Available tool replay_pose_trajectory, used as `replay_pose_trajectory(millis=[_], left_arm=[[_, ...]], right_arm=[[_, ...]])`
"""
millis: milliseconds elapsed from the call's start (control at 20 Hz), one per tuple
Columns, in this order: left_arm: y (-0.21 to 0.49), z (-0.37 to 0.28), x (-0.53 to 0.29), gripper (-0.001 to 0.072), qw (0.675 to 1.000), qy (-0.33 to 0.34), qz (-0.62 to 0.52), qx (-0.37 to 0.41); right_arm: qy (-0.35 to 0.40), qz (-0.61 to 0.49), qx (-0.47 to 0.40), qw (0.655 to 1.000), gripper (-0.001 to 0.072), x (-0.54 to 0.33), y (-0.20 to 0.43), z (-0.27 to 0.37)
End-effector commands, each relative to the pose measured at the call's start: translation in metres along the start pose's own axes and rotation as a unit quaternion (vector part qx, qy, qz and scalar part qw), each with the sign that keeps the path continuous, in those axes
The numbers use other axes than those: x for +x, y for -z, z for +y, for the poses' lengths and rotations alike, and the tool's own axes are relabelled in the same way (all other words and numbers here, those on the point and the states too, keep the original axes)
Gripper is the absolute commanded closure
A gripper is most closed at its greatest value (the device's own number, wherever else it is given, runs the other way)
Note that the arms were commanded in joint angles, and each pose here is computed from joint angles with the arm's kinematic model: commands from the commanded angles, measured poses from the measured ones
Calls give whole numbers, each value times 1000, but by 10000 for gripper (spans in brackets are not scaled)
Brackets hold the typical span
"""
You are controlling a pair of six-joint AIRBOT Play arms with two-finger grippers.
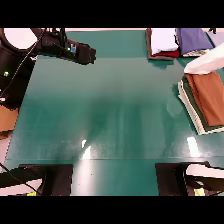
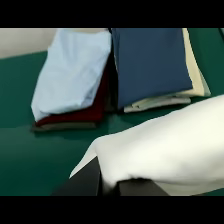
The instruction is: Fold the shirts.
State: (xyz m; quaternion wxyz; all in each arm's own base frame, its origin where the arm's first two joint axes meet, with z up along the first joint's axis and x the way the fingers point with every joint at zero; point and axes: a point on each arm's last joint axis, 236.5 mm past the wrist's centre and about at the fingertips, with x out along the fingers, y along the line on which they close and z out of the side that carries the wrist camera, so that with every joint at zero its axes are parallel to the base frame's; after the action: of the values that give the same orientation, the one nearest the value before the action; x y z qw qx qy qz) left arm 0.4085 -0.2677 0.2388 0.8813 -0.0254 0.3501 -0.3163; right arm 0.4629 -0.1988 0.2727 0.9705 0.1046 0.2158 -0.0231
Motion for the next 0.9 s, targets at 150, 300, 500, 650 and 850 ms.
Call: replay_pose_trajectory(millis=[150, 300, 500, 650, 850], left_arm=[[3, 0, 0, 679, 1000, 0, 7, 1], [3, 0, 0, 679, 1000, 0, 6, 1], [3, 0, 0, 679, 1000, 0, 6, 11], [2, 0, 0, 679, 1000, 0, 5, 11], [1, 0, 0, 679, 1000, 0, 3, 12]], right_arm=[[124, 119, -11, 985, 692, -62, 101, -57], [145, 174, 33, 973, 691, -88, 165, -69], [155, 225, 99, 957, 566, -114, 238, -70], [172, 235, 135, 947, 113, -129, 266, -77], [199, 175, 188, 946, 113, -152, 227, -90]])
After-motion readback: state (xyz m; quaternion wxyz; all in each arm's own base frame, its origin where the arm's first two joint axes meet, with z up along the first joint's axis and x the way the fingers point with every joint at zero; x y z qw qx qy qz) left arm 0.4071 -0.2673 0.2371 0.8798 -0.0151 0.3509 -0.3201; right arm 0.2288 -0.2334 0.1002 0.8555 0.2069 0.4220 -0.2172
